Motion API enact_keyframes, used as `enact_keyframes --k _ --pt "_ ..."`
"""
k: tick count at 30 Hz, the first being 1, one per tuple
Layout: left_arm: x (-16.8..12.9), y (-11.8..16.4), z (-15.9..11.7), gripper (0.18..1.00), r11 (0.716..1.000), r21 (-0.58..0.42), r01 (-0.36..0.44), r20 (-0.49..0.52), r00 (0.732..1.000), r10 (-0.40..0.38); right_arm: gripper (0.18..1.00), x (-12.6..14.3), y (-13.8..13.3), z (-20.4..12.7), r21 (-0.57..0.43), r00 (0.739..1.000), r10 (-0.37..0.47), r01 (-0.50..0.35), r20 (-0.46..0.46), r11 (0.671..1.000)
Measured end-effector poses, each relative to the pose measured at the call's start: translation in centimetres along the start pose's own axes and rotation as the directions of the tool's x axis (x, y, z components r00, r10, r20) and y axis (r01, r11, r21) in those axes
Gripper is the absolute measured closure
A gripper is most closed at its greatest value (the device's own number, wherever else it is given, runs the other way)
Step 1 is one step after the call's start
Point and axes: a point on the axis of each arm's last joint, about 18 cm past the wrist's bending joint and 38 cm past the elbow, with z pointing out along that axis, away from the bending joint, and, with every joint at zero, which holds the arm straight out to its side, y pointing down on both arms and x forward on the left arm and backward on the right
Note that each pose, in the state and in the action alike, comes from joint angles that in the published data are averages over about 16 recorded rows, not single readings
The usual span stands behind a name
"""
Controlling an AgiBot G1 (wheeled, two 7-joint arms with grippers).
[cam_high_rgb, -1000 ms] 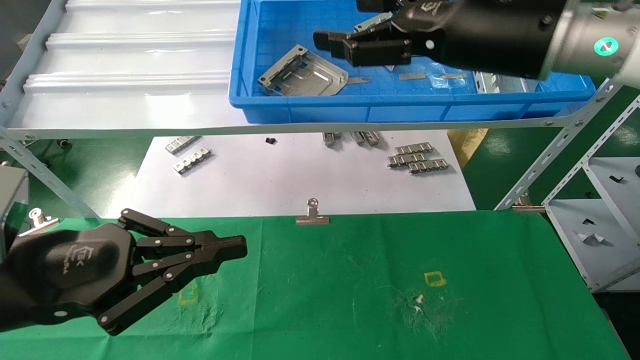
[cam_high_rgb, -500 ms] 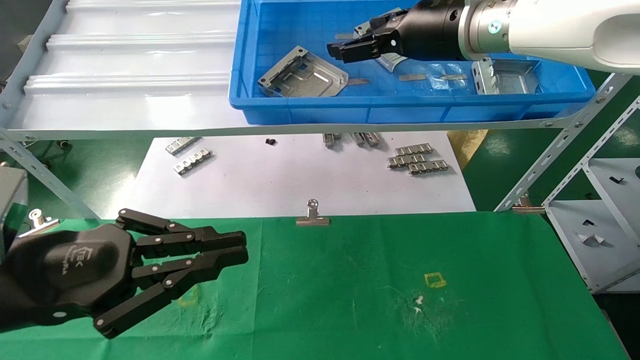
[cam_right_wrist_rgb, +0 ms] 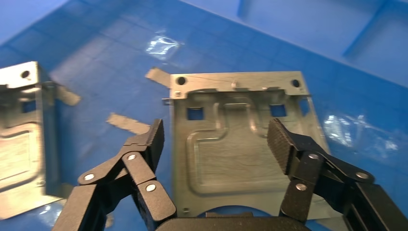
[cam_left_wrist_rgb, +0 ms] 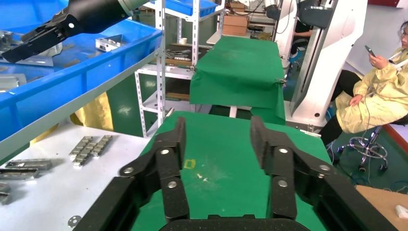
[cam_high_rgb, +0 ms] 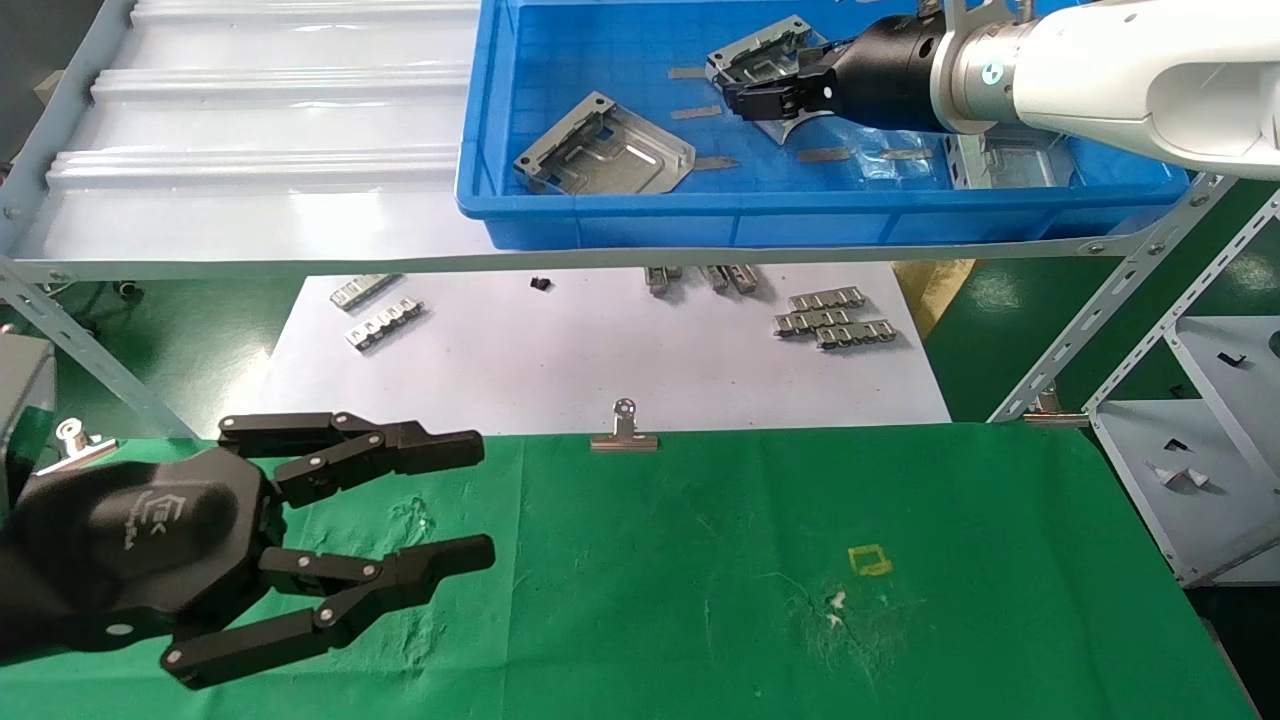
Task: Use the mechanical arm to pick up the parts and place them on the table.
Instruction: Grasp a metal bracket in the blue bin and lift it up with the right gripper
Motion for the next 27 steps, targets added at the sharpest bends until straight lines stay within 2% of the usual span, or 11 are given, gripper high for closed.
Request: enact_keyframes --k 5,13,19,27 --pt "0.0 0.0 0.0 0.618 1.0 0.0 0.0 0.0 1.0 0.0 0.388 0.2 0.3 0.3 -0.002 1.0 -0.013 0.013 -0.024 1.0" --pt "0.0 0.0 0.0 0.425 1.0 0.0 0.0 0.0 1.0 0.0 0.577 -0.2 0.6 0.6 -0.011 0.999 -0.039 0.038 -0.024 0.999" --pt "0.0 0.0 0.0 0.313 1.0 0.0 0.0 0.0 1.0 0.0 0.716 -0.5 0.8 0.8 -0.018 0.999 -0.051 0.051 -0.018 0.999" --pt "0.0 0.0 0.0 0.228 1.0 0.0 0.0 0.0 1.0 0.0 0.868 -0.9 0.9 0.9 -0.015 0.999 -0.054 0.054 -0.004 0.998"
